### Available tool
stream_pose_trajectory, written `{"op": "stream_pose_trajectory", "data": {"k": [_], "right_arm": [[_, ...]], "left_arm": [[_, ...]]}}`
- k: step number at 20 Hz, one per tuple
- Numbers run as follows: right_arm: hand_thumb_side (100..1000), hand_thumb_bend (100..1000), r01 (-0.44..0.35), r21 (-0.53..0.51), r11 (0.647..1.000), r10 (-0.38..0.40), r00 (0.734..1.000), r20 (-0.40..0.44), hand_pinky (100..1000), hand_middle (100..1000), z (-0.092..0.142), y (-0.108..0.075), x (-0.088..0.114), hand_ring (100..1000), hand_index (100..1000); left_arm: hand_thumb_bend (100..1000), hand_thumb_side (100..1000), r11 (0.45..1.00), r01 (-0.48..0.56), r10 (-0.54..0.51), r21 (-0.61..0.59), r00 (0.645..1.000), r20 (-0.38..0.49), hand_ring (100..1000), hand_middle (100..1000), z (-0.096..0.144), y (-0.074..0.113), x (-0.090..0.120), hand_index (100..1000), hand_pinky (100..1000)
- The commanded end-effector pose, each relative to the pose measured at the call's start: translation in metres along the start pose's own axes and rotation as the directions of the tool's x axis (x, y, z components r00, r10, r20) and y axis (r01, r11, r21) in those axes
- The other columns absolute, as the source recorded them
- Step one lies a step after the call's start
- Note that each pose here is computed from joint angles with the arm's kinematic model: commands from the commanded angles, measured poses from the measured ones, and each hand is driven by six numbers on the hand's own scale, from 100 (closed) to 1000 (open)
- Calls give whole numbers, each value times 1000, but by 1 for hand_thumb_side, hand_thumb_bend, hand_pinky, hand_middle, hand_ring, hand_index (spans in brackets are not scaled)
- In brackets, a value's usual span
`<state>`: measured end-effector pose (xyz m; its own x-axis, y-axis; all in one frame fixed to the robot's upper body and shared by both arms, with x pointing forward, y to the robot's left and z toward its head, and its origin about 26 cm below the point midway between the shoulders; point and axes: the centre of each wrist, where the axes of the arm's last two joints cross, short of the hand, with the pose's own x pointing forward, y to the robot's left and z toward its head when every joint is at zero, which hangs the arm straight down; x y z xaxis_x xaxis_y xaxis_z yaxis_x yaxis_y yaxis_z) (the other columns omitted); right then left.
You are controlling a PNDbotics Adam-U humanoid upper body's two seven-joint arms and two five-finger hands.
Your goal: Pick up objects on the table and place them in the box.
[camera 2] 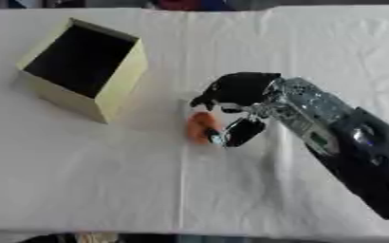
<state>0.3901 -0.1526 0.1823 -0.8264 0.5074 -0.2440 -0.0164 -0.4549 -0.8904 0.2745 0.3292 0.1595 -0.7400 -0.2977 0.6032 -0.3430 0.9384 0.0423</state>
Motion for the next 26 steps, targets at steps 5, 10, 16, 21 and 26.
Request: {"op": "stream_pose_trajectory", "data": {"k": [5, 10, 16, 21, 26], "right_arm": [[733, 100, -14, 3, 1000, 15, 999, -30, 940, 650, 1, 1, -8, 883, 940], [731, 100, -4, 7, 1000, 4, 999, -47, 936, 608, 2, 2, -11, 879, 912], [711, 100, 23, -37, 999, -24, 999, -45, 898, 484, 2, 3, -9, 822, 739], [609, 100, 72, -89, 993, -75, 997, -28, 877, 437, 2, 3, -6, 773, 686], [386, 100, 144, -138, 980, -149, 988, -25, 845, 355, 1, 3, -5, 694, 612]], "left_arm": [[100, 680, 1000, -5, 5, -14, 1000, 28, 610, 670, -5, 0, 6, 742, 525], [100, 681, 1000, -5, 5, -18, 1000, 26, 610, 670, -5, 0, 6, 742, 525], [100, 679, 1000, -3, 4, -21, 1000, 25, 610, 671, -5, 0, 6, 742, 525], [100, 676, 1000, -3, 3, -25, 1000, 24, 611, 672, -5, 0, 6, 741, 525], [100, 673, 1000, -1, 2, -26, 1000, 23, 611, 673, -4, 0, 5, 741, 526]]}}
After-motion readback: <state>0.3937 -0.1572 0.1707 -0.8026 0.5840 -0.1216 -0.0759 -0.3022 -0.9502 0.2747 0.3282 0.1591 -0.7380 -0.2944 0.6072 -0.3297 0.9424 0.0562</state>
